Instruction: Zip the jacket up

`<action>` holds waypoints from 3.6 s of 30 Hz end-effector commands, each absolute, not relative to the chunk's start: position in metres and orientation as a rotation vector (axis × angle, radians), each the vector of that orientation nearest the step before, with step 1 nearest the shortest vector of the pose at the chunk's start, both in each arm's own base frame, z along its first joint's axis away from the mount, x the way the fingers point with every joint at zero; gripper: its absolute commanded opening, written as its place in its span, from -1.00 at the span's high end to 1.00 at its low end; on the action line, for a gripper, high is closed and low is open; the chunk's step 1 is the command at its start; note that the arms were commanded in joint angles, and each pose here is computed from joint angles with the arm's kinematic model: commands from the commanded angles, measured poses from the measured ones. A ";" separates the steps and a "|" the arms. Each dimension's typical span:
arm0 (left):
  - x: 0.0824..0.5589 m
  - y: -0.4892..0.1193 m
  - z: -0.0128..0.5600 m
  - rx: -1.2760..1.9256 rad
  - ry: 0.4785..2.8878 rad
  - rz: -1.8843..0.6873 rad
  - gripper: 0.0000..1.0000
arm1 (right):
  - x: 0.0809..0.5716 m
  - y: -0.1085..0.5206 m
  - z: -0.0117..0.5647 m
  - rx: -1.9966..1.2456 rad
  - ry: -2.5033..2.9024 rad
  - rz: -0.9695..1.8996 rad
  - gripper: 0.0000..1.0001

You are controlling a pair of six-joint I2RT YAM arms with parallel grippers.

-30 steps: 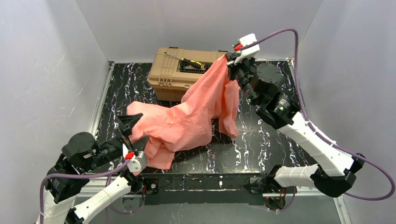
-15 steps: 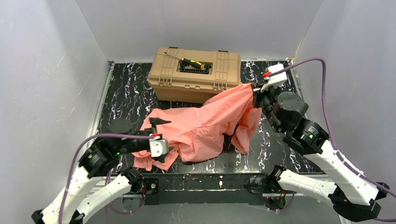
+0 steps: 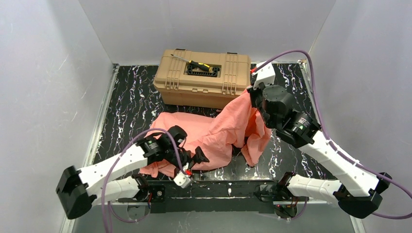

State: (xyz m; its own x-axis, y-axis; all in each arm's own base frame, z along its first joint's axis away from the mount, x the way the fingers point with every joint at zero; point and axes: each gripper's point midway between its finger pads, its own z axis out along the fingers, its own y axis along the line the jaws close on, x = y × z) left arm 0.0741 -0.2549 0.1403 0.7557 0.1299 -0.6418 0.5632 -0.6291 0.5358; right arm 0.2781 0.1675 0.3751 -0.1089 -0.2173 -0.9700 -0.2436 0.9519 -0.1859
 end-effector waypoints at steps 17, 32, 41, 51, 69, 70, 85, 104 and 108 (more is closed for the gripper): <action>0.144 -0.280 0.049 2.484 0.589 -0.472 1.00 | 0.285 0.164 0.392 -0.267 1.635 0.021 0.97; 0.124 -0.242 0.482 1.482 0.242 -0.011 1.00 | 0.255 0.156 0.412 -0.332 1.640 0.152 0.97; 0.136 -0.228 0.604 1.084 0.092 0.207 1.00 | 0.240 0.175 0.393 -0.397 1.716 0.289 0.97; 0.262 -0.214 0.703 0.663 0.333 0.449 1.00 | 0.260 0.159 0.324 -0.348 1.843 0.061 0.43; 0.384 -0.207 0.685 0.630 0.466 0.476 1.00 | 0.217 0.202 0.252 -0.628 1.968 0.360 -0.96; 0.386 -0.206 0.687 0.626 0.462 0.477 1.00 | 0.216 0.207 0.241 -0.640 1.983 0.381 -0.94; 0.393 -0.216 0.678 0.686 0.432 0.466 1.00 | 0.262 0.288 0.142 -0.776 1.934 0.436 -0.97; 0.397 -0.208 0.673 0.677 0.452 0.481 1.00 | 0.290 0.328 0.125 -0.683 1.877 0.521 0.97; 0.406 -0.211 0.656 0.696 0.476 0.480 1.00 | 0.267 0.329 0.174 -0.673 1.829 0.694 0.97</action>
